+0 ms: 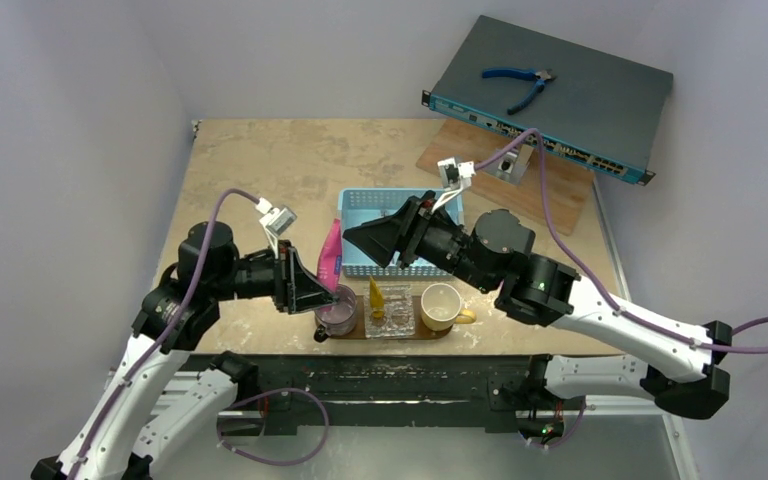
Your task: Prepare toiletry sets of a toothbrush and toothpaste on the tray
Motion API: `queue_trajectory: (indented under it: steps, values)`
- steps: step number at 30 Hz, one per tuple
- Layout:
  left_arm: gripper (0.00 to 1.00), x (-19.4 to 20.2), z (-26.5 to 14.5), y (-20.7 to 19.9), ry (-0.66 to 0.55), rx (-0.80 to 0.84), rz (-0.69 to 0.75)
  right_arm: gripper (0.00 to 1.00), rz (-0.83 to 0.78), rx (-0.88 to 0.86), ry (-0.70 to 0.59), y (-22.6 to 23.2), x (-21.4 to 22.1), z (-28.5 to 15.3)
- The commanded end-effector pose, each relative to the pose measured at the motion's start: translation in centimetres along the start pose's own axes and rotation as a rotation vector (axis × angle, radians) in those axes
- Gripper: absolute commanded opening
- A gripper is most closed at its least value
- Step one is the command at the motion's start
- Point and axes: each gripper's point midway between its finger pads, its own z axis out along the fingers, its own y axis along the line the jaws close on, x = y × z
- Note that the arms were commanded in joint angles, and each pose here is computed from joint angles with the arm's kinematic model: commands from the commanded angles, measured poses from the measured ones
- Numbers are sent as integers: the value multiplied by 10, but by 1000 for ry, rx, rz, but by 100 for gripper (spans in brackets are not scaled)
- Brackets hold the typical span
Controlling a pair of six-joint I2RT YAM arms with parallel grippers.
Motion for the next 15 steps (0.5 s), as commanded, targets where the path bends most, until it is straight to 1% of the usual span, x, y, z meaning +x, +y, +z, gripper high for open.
queue_trajectory:
  steps: [1,4,8,10,15]
  values:
    - [0,7,-12,12,54,-99,122,58,-98,179,74,-26,-1,-11]
    - [0,8,-20,19,71,-173,172,61,-124,238,121,-34,1,-13]
    - [0,14,-25,26,121,-274,276,61,-133,291,196,-47,10,-12]
    - [0,18,-27,33,158,-331,321,62,-123,296,231,-49,16,-12]
    - [0,26,-27,44,202,-402,385,62,-68,273,309,-55,30,-12]
